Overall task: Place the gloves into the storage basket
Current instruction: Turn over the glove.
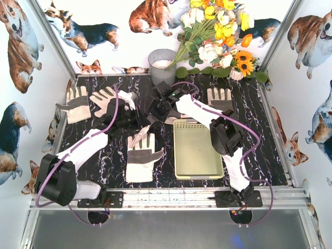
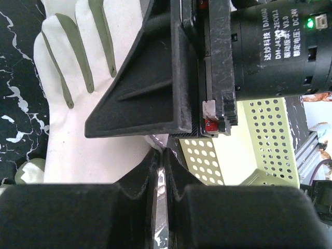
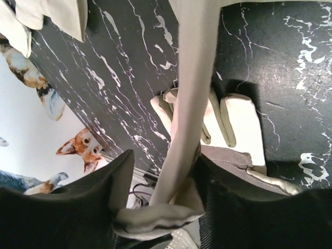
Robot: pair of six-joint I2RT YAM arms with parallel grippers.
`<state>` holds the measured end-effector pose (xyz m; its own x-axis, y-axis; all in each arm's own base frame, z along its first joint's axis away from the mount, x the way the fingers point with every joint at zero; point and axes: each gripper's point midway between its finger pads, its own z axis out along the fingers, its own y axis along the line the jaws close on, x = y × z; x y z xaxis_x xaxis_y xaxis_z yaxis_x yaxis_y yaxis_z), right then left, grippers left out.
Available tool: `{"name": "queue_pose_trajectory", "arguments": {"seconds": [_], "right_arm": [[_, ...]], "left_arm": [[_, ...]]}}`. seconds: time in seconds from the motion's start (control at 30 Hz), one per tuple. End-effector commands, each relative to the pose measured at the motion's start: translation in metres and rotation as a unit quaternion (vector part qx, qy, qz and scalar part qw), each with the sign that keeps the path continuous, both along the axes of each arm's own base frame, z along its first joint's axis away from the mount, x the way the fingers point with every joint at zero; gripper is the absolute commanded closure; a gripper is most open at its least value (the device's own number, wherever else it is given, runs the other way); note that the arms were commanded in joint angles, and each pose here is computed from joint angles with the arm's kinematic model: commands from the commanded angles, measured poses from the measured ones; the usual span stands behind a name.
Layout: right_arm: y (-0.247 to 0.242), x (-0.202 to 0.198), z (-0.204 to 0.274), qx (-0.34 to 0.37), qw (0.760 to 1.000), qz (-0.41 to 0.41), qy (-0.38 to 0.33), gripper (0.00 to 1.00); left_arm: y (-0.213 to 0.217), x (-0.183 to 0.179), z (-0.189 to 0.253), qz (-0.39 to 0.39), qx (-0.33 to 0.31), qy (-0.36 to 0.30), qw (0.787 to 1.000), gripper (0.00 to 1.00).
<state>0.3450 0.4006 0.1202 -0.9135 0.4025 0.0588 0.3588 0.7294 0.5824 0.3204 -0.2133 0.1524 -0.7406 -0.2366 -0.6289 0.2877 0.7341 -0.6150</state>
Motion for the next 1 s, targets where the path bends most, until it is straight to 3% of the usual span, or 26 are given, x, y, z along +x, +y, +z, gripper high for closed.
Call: {"name": "queue_pose_trajectory", "arguments": {"seconds": [0.0,0.07,0.13,0.2,0.4,0.63,0.73,0.97], "right_arm": [[0.005,0.004,0.018,0.007,0.999,0.016,-0.031,0.61],[0.005,0.002,0.02,0.01,0.999,0.022,-0.032,0.8],[0.005,0.0,0.022,0.015,0.999,0.029,-0.035,0.92],[0.004,0.0,0.027,0.016,0.998,0.038,-0.047,1.0],[-0.001,0.007,0.057,0.06,0.989,0.077,-0.108,1.0],[-0.013,0.007,0.121,0.14,0.945,0.172,-0.239,1.0],[-0.026,-0.002,0.152,0.181,0.92,0.2,-0.283,1.0],[-0.056,-0.04,0.233,0.278,0.848,0.243,-0.379,1.0]], "left_arm": [[-0.004,-0.001,0.001,0.003,0.001,-0.008,1.0,1.0],[-0.003,-0.003,0.001,0.005,0.002,-0.004,1.0,0.99],[-0.002,-0.005,0.003,0.009,0.003,-0.002,1.0,0.93],[0.002,-0.006,0.01,0.02,0.003,-0.004,1.0,0.8],[0.022,-0.014,0.046,0.079,-0.007,-0.03,0.996,0.38],[0.061,-0.025,0.076,0.159,-0.014,-0.03,0.987,0.09],[0.07,-0.022,0.098,0.175,-0.046,-0.039,0.983,0.01],[0.059,-0.016,0.163,0.117,-0.172,-0.082,0.975,0.0]]}}
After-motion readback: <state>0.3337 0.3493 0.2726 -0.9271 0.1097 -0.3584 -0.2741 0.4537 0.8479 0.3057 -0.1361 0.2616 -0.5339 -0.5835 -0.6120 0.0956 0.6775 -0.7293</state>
